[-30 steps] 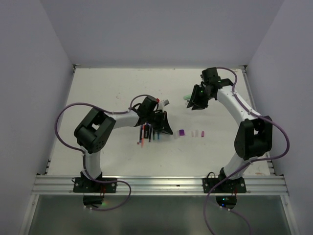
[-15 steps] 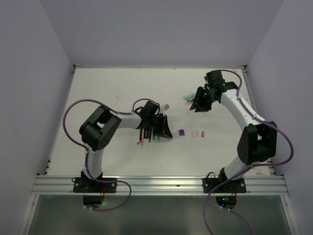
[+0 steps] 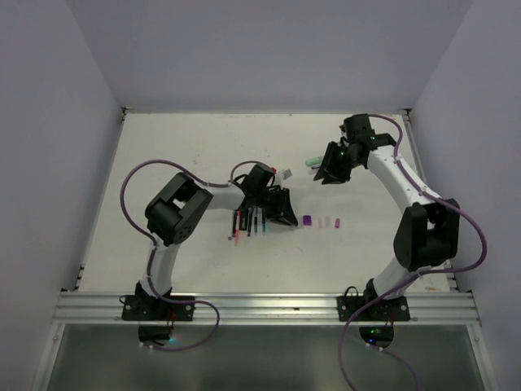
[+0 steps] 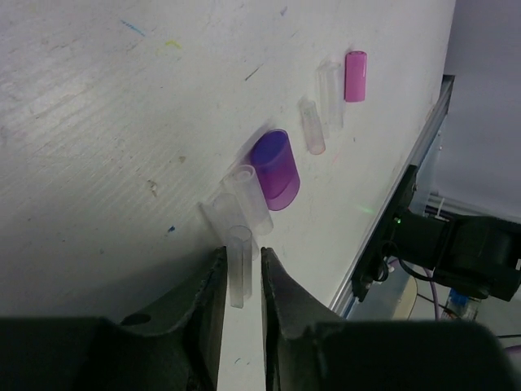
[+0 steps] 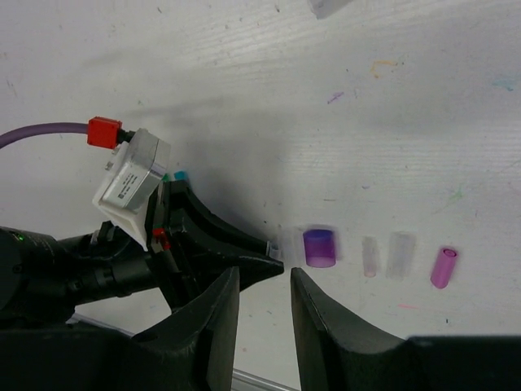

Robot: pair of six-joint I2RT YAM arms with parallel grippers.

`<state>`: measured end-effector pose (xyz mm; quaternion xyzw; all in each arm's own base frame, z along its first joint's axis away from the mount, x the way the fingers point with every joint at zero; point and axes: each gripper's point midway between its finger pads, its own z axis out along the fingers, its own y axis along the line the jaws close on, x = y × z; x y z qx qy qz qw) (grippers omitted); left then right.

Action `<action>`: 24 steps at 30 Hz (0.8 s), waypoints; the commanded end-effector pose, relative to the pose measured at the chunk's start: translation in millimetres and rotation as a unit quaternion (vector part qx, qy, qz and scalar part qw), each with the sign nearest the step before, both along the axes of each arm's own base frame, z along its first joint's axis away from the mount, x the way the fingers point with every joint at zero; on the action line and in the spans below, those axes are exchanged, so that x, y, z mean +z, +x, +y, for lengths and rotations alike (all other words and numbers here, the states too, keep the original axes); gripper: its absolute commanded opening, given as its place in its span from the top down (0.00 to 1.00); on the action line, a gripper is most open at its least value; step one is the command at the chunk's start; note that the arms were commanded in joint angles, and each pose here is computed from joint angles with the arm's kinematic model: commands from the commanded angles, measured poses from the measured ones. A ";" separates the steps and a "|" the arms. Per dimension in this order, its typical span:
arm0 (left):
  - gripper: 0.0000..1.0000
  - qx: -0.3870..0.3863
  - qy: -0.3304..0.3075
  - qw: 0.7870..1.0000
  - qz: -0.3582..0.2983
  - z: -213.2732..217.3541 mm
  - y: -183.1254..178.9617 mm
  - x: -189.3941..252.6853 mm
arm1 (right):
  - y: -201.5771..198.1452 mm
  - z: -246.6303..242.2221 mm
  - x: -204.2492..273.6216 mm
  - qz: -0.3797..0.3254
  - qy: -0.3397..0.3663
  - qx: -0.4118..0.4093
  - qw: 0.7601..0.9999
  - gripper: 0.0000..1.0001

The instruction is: Open the pen caps

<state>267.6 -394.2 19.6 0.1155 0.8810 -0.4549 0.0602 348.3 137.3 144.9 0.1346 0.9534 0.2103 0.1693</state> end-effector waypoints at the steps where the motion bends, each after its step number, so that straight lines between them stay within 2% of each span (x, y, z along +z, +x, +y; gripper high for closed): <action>1: 0.73 0.010 0.022 1.000 -0.006 -0.9 7.3 -12.6 | 14.6 6.9 13.3 -0.012 0.019 0.001 1.000 0.64; 7: 0.59 0.019 0.042 0.999 -0.014 4.8 9.5 -15.5 | 21.7 9.0 7.6 -0.004 0.022 0.000 1.000 0.64; 13: 0.49 0.021 0.044 0.999 -0.016 9.1 6.1 -17.2 | 29.5 8.8 -3.0 0.007 0.016 -0.007 1.000 0.64; 24: 0.43 0.033 0.066 0.996 -0.045 17.1 13.8 -14.6 | 58.6 11.8 -12.9 0.015 0.029 -0.037 0.999 0.64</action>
